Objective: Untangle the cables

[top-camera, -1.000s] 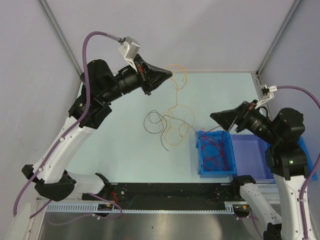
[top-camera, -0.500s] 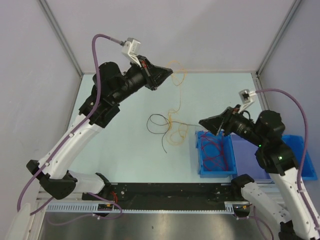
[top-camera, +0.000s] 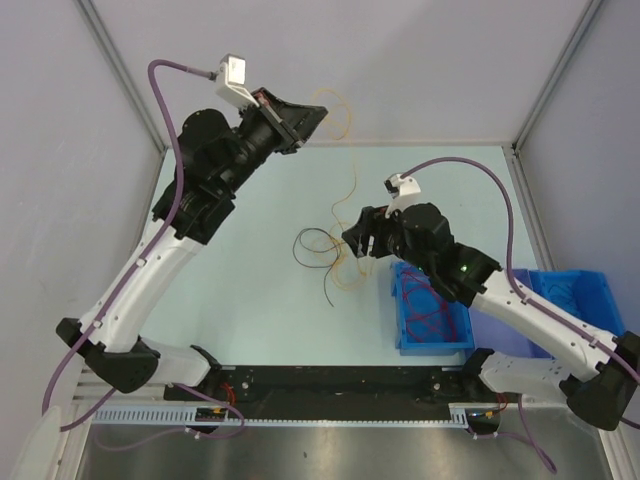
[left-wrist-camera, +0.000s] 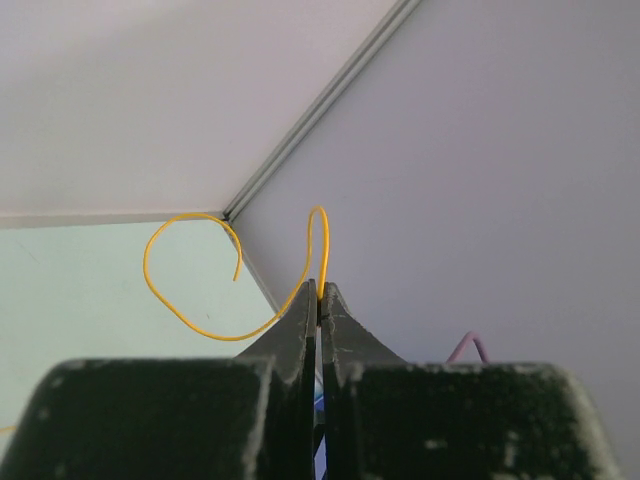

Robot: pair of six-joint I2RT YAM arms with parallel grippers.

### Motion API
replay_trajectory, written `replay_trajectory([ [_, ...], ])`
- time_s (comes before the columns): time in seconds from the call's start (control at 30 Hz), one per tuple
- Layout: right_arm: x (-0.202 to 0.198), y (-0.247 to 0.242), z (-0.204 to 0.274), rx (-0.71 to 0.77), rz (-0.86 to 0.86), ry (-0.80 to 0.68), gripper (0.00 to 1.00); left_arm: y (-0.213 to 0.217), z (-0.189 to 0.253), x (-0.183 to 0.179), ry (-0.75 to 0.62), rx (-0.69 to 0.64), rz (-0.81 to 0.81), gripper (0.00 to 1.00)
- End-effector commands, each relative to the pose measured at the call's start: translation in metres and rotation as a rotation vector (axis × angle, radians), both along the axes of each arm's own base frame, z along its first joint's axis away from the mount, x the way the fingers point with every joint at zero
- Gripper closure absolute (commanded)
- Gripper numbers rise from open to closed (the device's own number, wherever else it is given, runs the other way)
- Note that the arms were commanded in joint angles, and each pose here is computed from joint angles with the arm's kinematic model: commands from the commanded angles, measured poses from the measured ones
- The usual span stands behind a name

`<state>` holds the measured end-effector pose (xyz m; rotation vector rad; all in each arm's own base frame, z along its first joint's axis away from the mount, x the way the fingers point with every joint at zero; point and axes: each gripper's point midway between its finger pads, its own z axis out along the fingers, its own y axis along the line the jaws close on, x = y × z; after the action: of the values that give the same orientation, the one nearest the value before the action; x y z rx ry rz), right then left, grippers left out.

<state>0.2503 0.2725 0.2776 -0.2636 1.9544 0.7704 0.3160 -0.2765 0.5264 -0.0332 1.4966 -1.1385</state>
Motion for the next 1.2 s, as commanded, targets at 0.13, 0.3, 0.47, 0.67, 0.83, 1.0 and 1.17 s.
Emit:
replay_trajectory([
  [0.13,0.034,0.013,0.023,0.038,-0.072,-0.144,0.33,0.010,0.011,0.006,0.029,-0.082,-0.003,1.00],
  [0.3,0.040,0.028,0.016,0.050,-0.047,-0.140,0.34,0.009,0.010,0.008,0.030,-0.083,-0.010,1.00],
  [0.47,0.050,0.038,0.014,0.066,-0.050,-0.156,0.39,0.011,0.007,0.009,0.036,-0.083,-0.010,1.00],
  [0.67,0.055,0.052,0.008,0.079,-0.024,-0.143,0.73,0.016,0.005,0.010,0.043,-0.080,0.000,1.00],
  [0.83,0.053,0.060,0.004,0.104,-0.006,-0.113,1.00,0.019,0.001,0.011,0.055,-0.079,0.012,1.00],
  [1.0,0.047,0.059,0.014,0.125,-0.003,-0.126,1.00,0.026,0.000,0.010,0.052,-0.080,0.039,1.00],
  [1.17,0.038,0.028,0.075,0.192,-0.044,-0.218,1.00,0.050,-0.017,0.017,0.083,-0.020,0.145,0.99],
])
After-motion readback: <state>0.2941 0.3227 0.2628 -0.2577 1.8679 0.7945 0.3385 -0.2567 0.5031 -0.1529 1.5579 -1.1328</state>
